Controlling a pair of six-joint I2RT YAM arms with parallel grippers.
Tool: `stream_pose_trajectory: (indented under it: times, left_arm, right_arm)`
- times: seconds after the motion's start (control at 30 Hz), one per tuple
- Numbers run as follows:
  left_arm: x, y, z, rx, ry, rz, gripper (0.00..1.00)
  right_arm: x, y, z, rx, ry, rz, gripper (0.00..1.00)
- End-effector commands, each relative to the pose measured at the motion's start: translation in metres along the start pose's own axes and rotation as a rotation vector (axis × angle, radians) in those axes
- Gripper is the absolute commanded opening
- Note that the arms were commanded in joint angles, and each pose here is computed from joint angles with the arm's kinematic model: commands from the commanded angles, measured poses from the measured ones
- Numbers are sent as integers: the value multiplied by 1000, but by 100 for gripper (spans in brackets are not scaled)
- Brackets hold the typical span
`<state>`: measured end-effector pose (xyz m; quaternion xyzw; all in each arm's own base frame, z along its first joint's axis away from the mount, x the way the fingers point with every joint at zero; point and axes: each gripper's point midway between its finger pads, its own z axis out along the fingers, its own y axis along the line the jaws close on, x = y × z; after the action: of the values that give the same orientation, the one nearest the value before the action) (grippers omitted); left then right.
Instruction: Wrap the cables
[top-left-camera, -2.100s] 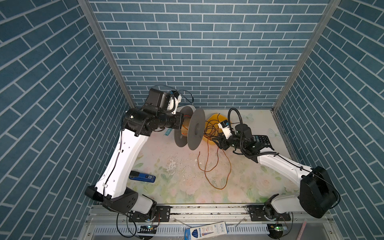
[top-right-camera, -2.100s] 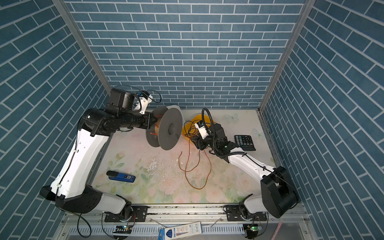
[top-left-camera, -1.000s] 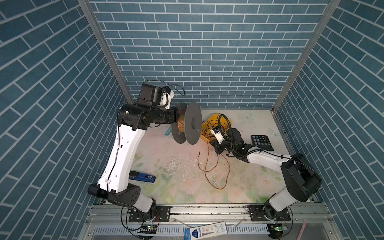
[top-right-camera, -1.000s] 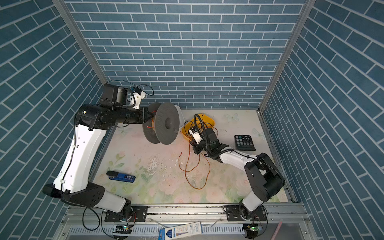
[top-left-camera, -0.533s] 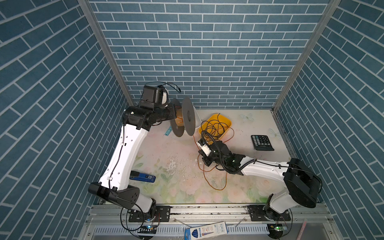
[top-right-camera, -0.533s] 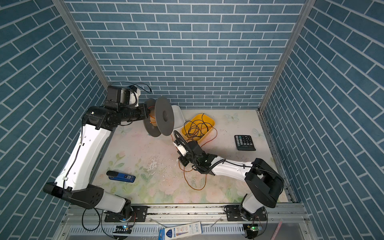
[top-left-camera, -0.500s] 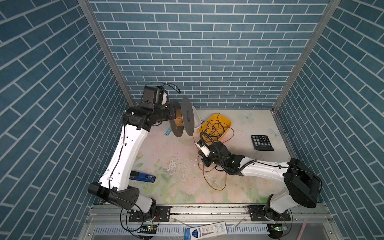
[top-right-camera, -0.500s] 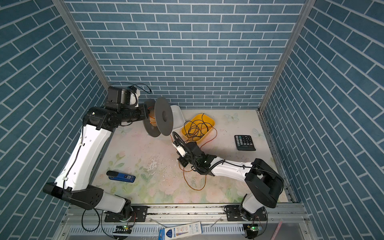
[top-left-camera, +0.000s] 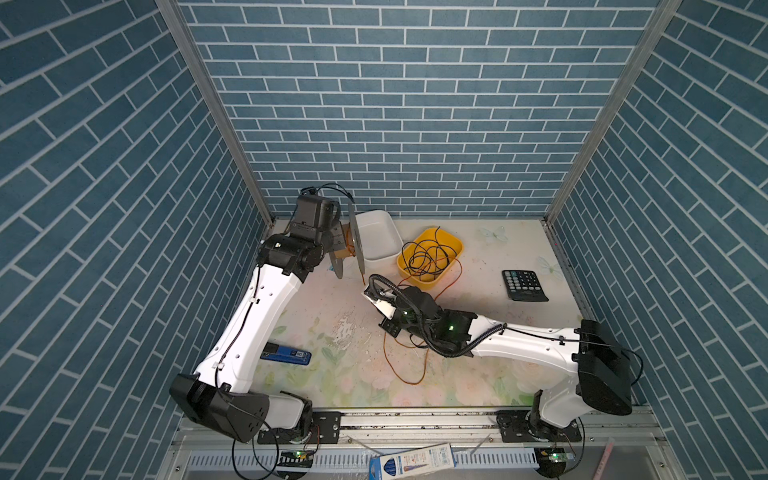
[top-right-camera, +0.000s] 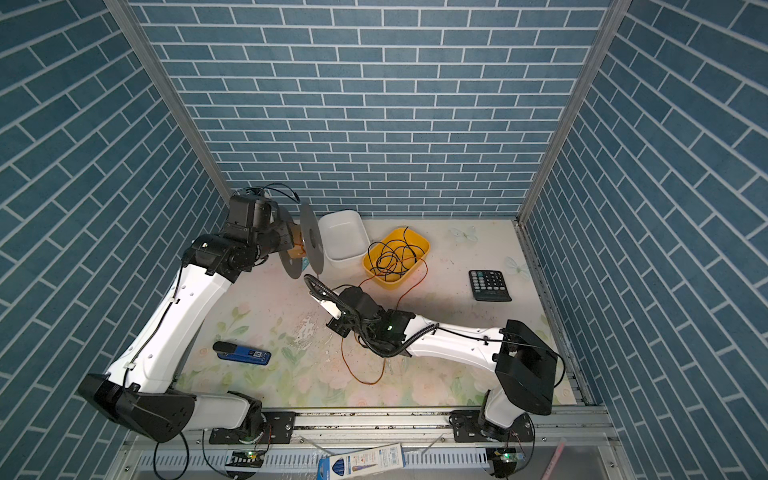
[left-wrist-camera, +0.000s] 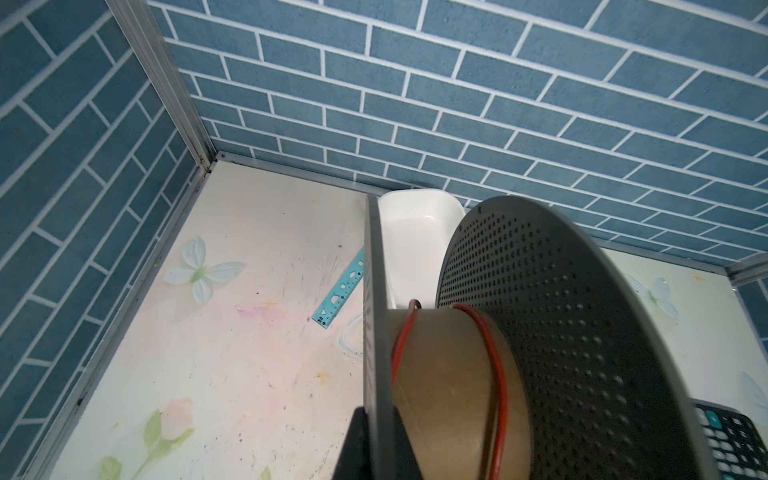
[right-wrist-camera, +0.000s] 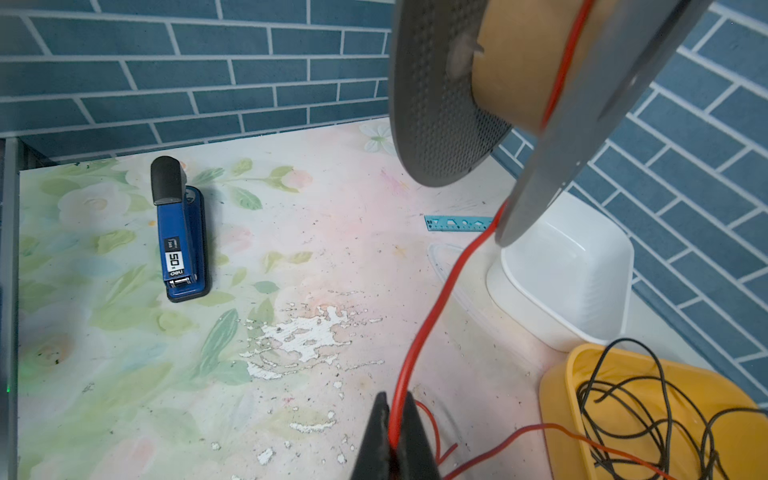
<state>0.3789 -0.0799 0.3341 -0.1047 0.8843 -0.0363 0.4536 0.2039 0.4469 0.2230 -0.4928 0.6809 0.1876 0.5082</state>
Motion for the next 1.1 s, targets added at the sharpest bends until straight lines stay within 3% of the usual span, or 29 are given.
stream_pose_trajectory:
  times: [0.0,0.53,0.8,1.07]
  left_arm:
    - [-27,3,-7,-47,-147,-13,0]
    - [26,-17,15,-134,-31,194,0]
    - [39,-16,10,-127,7,221,0]
    - [46,-20,9,-94,31,222,0]
  right_arm:
    - [-35,3,-7,8,-33,-67,0]
    - [-105,-38,-35,158,-85,-44,0]
    - [-100,-79,-37,297,-53,-8,0]
    - [-84,-83,-24,312,-26,8,3]
